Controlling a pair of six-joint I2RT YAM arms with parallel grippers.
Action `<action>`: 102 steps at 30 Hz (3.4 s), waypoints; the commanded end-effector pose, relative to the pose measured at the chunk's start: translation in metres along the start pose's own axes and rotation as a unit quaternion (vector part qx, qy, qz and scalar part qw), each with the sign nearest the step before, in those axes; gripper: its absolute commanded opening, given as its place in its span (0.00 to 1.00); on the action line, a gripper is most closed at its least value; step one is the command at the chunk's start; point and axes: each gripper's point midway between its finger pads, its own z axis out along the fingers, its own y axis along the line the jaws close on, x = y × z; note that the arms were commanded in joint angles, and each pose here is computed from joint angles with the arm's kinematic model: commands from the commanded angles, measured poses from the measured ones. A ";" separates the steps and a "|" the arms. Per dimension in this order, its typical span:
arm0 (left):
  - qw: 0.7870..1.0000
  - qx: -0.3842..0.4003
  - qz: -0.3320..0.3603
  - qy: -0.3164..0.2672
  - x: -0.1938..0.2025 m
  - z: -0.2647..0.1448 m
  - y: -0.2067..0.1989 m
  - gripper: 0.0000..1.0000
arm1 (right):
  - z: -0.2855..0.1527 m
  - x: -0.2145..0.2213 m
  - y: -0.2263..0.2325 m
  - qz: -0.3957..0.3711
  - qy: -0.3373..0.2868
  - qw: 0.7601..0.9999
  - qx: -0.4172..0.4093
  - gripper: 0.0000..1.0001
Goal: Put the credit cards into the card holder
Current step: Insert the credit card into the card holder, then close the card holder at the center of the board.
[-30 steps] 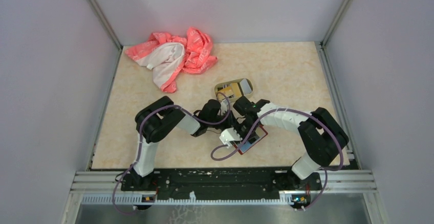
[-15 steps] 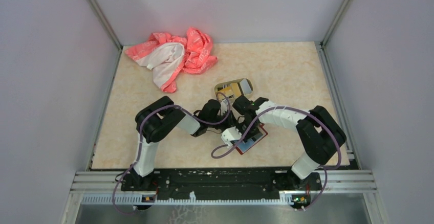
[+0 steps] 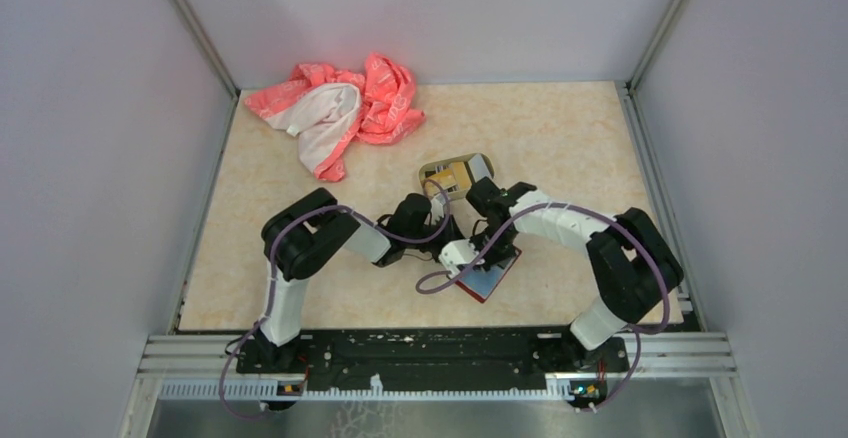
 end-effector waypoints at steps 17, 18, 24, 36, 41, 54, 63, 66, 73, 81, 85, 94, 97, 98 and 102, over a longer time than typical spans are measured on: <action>0.924 0.000 0.315 -0.217 -0.023 -0.136 -0.074 0.47 | -0.163 -0.070 -0.041 0.161 -0.312 0.914 0.204 0.67; 0.919 -0.012 0.315 -0.237 -0.025 -0.146 -0.069 0.54 | -0.151 -0.062 -0.039 0.178 -0.300 0.916 0.199 0.78; 0.900 -0.012 0.292 -0.324 -0.021 -0.193 -0.036 0.99 | -0.092 -0.024 -0.025 0.282 -0.224 0.927 0.102 0.80; 0.971 0.084 0.136 -0.177 0.077 -0.155 -0.024 0.77 | -0.060 0.044 -0.022 0.376 -0.098 0.912 0.134 0.73; 0.976 0.053 0.081 -0.197 0.086 -0.140 -0.016 0.76 | -0.037 0.061 -0.020 0.428 -0.066 0.895 0.109 0.69; 0.985 -0.022 0.002 -0.171 0.088 -0.092 0.008 0.62 | -0.017 0.050 -0.018 0.486 -0.099 0.867 0.050 0.32; 0.982 -0.085 -0.033 -0.164 0.089 -0.079 0.032 0.62 | -0.006 0.037 -0.019 0.519 -0.132 0.844 0.012 0.20; 0.981 -0.093 -0.037 -0.166 0.088 -0.076 0.034 0.63 | -0.005 0.037 -0.019 0.522 -0.131 0.843 0.013 0.20; 0.981 -0.053 -0.029 -0.184 0.077 -0.071 0.016 0.63 | -0.005 0.037 -0.019 0.524 -0.133 0.841 0.013 0.20; 0.978 0.033 -0.003 -0.207 0.060 -0.075 -0.021 0.63 | -0.006 0.036 -0.020 0.524 -0.133 0.841 0.014 0.20; 0.973 0.065 0.006 -0.221 0.053 -0.080 -0.035 0.63 | -0.007 0.036 -0.021 0.525 -0.136 0.840 0.017 0.20; 0.972 0.104 0.026 -0.211 0.046 -0.074 -0.050 0.63 | -0.008 0.033 -0.023 0.527 -0.142 0.838 0.015 0.20; 0.971 0.112 0.037 -0.209 0.043 -0.072 -0.055 0.63 | -0.008 0.034 -0.023 0.528 -0.142 0.837 0.016 0.20; 0.971 0.112 0.042 -0.208 0.043 -0.071 -0.056 0.63 | -0.008 0.033 -0.023 0.528 -0.142 0.837 0.016 0.21; 0.972 0.117 0.068 -0.193 0.043 -0.064 -0.063 0.67 | -0.009 0.033 -0.024 0.529 -0.143 0.836 0.016 0.23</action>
